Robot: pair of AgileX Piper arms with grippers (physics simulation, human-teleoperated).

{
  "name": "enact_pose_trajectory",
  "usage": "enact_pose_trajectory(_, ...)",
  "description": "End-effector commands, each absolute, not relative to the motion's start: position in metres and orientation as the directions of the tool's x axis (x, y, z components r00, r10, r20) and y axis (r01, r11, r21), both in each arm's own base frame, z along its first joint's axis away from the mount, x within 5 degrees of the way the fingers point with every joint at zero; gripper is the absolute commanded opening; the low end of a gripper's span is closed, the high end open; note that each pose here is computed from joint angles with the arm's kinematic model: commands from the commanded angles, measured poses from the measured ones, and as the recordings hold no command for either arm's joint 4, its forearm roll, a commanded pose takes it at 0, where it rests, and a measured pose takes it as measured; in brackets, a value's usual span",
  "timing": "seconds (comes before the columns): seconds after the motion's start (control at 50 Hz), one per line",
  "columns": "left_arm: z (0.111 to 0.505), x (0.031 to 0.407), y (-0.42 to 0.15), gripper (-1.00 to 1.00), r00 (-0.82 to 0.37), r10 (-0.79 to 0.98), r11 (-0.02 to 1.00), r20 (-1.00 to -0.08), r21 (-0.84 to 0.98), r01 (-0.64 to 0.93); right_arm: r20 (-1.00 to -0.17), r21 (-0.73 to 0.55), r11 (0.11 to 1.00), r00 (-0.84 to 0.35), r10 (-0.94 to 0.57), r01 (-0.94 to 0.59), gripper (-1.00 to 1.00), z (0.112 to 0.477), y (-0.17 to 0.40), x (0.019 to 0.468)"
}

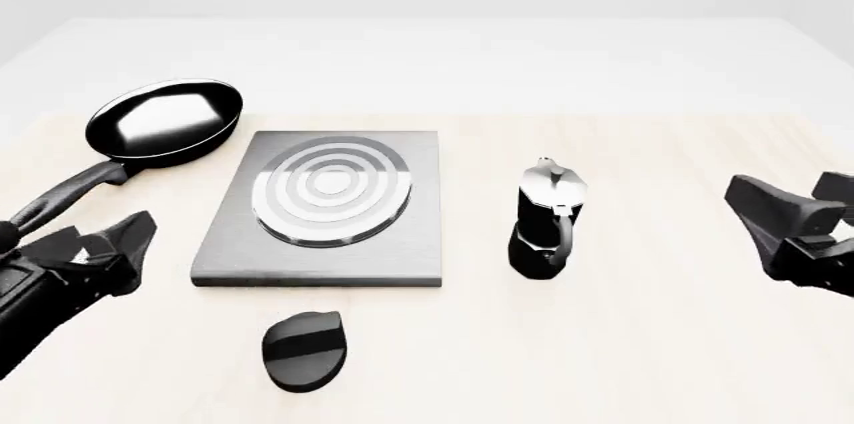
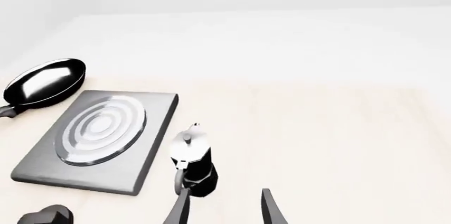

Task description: Turn on the stove and put the moka pot on it.

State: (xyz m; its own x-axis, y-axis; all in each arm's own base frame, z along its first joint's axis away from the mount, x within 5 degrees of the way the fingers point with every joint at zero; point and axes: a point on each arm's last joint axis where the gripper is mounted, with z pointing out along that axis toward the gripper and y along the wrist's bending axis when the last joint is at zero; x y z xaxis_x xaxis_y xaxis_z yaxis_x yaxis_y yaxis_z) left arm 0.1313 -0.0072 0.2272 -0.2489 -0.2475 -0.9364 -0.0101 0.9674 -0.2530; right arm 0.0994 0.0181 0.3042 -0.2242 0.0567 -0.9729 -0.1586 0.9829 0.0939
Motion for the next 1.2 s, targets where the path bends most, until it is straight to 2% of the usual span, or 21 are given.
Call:
enact_pose_trajectory(0.02, 0.218, 0.070, 0.005, 1.00, 0.061, -0.170, 0.983, -0.984, -0.173, -0.060, -0.938, 0.115, 0.971, -0.345, 0.036, -0.211, 1.00, 0.328, 0.030, 0.116)
enact_pose_trajectory(0.06, 0.222, 0.060, 0.003, 1.00, 0.097, -0.128, 0.991, -0.987, -0.132, -0.031, -0.934, 0.117, 0.968, -0.355, 0.032, -0.221, 1.00, 0.330, 0.032, 0.118)
enact_pose_trajectory(0.28, 0.217, 0.062, 0.003, 1.00, 0.081, -0.156, 0.987, -0.984, -0.159, -0.035, -0.922, 0.136, 0.960, -0.387, 0.031, -0.245, 1.00, 0.327, 0.041, 0.131)
enact_pose_trajectory(0.78, 0.215, 0.068, 0.003, 1.00, 0.061, -0.157, 0.987, -0.986, -0.159, -0.034, -0.887, 0.184, 0.951, -0.459, 0.051, -0.248, 1.00, 0.278, 0.061, 0.172)
enact_pose_trajectory(1.2, 0.215, 0.074, 0.003, 1.00, 0.047, -0.154, 0.987, -0.987, -0.155, -0.032, -0.858, 0.236, 0.940, -0.506, 0.082, -0.247, 1.00, 0.251, 0.077, 0.193)
